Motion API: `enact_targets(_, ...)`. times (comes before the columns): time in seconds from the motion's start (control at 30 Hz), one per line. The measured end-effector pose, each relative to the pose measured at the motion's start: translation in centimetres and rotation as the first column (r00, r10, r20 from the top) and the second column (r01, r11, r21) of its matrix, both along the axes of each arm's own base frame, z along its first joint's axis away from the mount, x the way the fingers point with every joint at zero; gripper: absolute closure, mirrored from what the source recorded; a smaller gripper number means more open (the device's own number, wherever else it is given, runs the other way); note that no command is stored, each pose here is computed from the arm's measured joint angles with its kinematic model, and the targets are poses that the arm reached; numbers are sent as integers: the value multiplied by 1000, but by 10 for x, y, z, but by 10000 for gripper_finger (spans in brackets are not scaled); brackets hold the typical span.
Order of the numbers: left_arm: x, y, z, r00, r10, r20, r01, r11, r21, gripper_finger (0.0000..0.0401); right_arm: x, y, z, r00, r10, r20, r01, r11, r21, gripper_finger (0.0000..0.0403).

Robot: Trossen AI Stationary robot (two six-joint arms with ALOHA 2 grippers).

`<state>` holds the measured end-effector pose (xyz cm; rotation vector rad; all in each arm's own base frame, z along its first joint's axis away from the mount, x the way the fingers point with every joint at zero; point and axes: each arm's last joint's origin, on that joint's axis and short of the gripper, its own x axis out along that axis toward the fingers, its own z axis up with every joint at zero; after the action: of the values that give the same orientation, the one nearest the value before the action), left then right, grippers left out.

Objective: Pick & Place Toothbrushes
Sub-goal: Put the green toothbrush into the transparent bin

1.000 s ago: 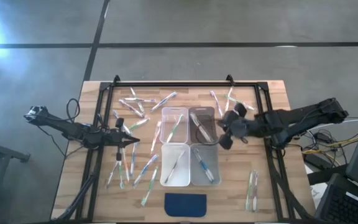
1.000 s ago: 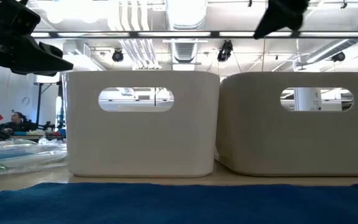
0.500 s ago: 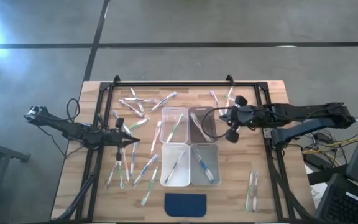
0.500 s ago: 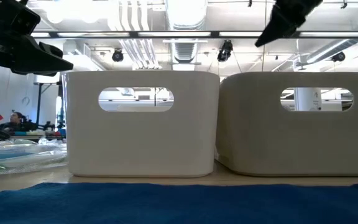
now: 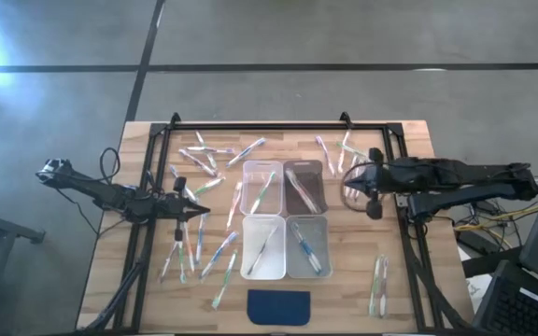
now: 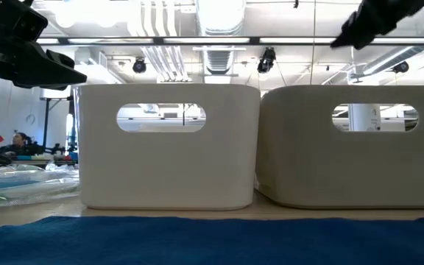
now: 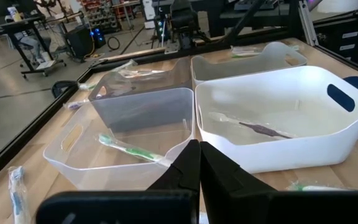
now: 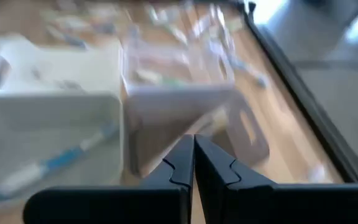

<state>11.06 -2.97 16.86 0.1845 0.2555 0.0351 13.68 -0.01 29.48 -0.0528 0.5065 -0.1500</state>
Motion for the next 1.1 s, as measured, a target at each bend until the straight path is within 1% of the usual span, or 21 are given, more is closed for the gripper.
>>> enact_targets(0.1, 0, 0, 0, 1000, 0, 0, 0, 1000, 0, 396, -7, 0, 4, 992, 46, 121, -46, 999, -3, 394)
enact_targets(0.2, 0, 0, 0, 1000, 0, 0, 0, 1000, 0, 396, -10, 1, -2, 978, 95, 184, -93, 996, -20, 394)
enact_targets(0.33, 0, 0, 0, 1000, 0, 0, 0, 1000, 0, 396, -5, 2, -18, 960, 137, 246, -132, 991, -35, 394)
enact_targets(0.47, 0, 0, 0, 1000, 0, 0, 0, 1000, 0, 396, 1, 4, -32, 929, 210, 303, -192, 977, -88, 394)
enact_targets(0.53, 0, 0, 0, 1000, 0, 0, 0, 1000, 0, 396, 1, 4, -39, 923, 235, 306, -210, 971, -113, 394)
enact_targets(0.6, 0, 0, 0, 1000, 0, 0, 0, 1000, 0, 396, 2, 2, -44, 927, 226, 300, -198, 973, -119, 394)
enact_targets(0.7, 0, 0, 0, 1000, 0, 0, 0, 1000, 0, 396, 2, -2, -53, 939, 202, 279, -182, 978, -99, 394)
enact_targets(0.77, 0, 0, 0, 1000, 0, 0, 0, 1000, 0, 396, 2, -6, -61, 938, 214, 274, -201, 977, -72, 394)
enact_targets(0.87, 0, 0, 0, 1000, 0, 0, 0, 1000, 0, 396, 1, -12, -71, 931, 212, 296, -213, 977, -30, 394)
enact_targets(1.0, 0, 0, 0, 1000, 0, 0, 0, 1000, 0, 396, -3, -19, -84, 940, 184, 286, -197, 980, 17, 395)
enact_targets(1.1, 0, 0, 0, 1000, 0, 0, 0, 1000, 0, 396, -9, -21, -92, 936, 190, 296, -215, 975, 51, 395)
